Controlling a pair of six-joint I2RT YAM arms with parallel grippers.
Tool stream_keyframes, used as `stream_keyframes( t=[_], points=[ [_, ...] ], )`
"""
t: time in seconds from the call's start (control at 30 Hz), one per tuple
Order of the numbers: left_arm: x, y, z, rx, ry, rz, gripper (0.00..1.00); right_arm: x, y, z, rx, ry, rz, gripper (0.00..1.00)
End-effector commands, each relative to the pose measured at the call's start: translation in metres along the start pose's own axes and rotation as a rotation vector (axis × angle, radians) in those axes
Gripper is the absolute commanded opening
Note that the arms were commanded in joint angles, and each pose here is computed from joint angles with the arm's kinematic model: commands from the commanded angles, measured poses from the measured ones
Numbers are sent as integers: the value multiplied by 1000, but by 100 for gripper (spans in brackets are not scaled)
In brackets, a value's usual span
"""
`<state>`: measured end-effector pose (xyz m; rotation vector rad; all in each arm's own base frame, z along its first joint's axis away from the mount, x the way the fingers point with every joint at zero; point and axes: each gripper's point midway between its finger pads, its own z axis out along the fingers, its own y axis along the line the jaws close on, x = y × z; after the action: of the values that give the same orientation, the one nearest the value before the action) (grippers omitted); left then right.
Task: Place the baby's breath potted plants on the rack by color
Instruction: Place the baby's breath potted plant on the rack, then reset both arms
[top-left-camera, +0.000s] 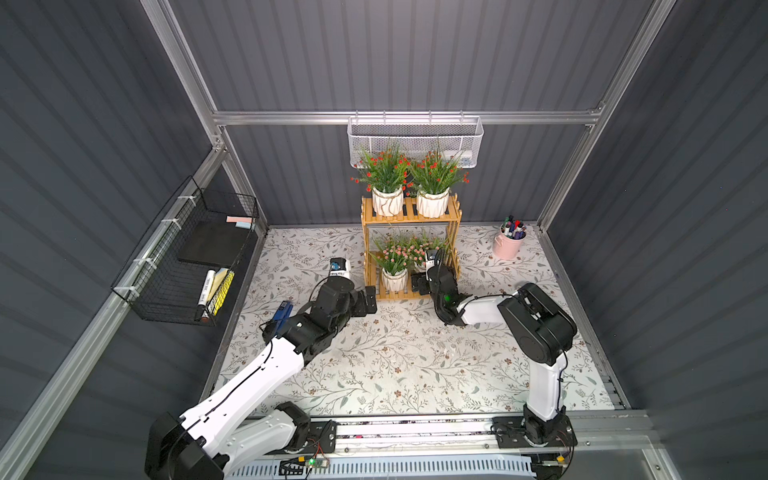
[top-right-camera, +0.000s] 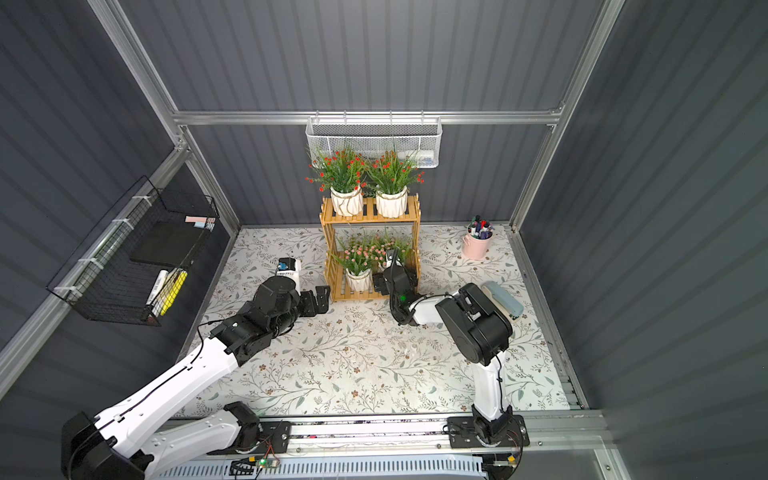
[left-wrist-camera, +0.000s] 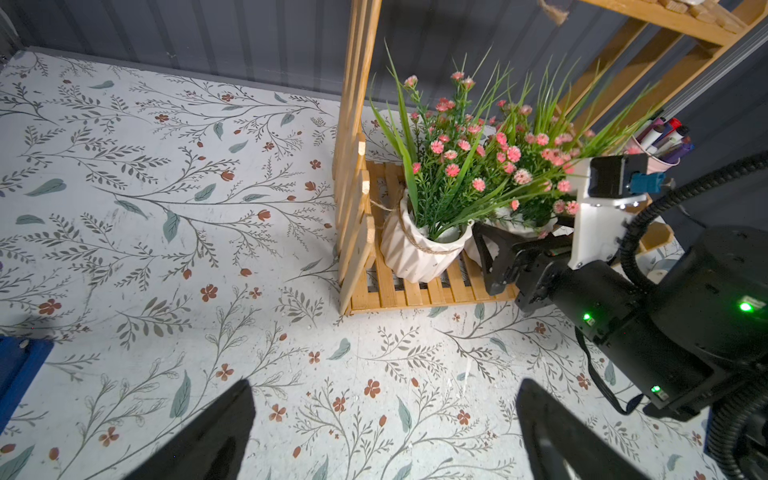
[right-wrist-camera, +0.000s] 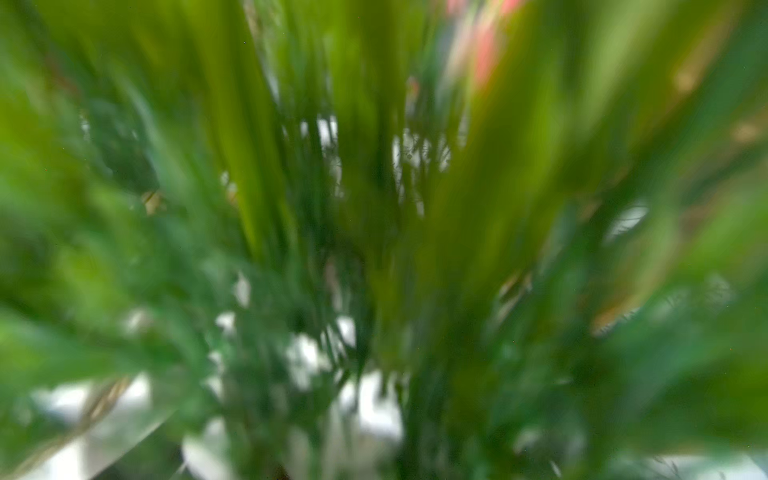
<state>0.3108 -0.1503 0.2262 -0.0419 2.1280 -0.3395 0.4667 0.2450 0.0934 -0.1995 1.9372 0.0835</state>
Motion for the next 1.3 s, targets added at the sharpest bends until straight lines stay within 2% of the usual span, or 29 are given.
stream_keyframes(
  t=[0.0,0.33,0.5,0.73,0.93,1.07,1.27],
  points=[
    [-9,-5,-4,15,-9,7,99,-18,-8,-4,35,-33,51,99],
    [-15,-14,-2,47,-8,17,99,-17,-12,-25,22,-1,63,99],
    [-15,-19,2,65,-2,5,100,-30,-11,-50,2,-14,53,99],
    [-19,-24,17,57,-3,20,99,-42,-19,-93,22,33,48,99],
    [-38,-16,24,21,-38,4,99,-41,-31,-129,23,71,39,99],
    [-55,3,19,10,-97,-31,100,-56,-46,-177,-7,37,35,99],
    [-76,74,30,-113,-151,-114,99,-86,-72,-228,-14,-45,-65,99]
  ],
)
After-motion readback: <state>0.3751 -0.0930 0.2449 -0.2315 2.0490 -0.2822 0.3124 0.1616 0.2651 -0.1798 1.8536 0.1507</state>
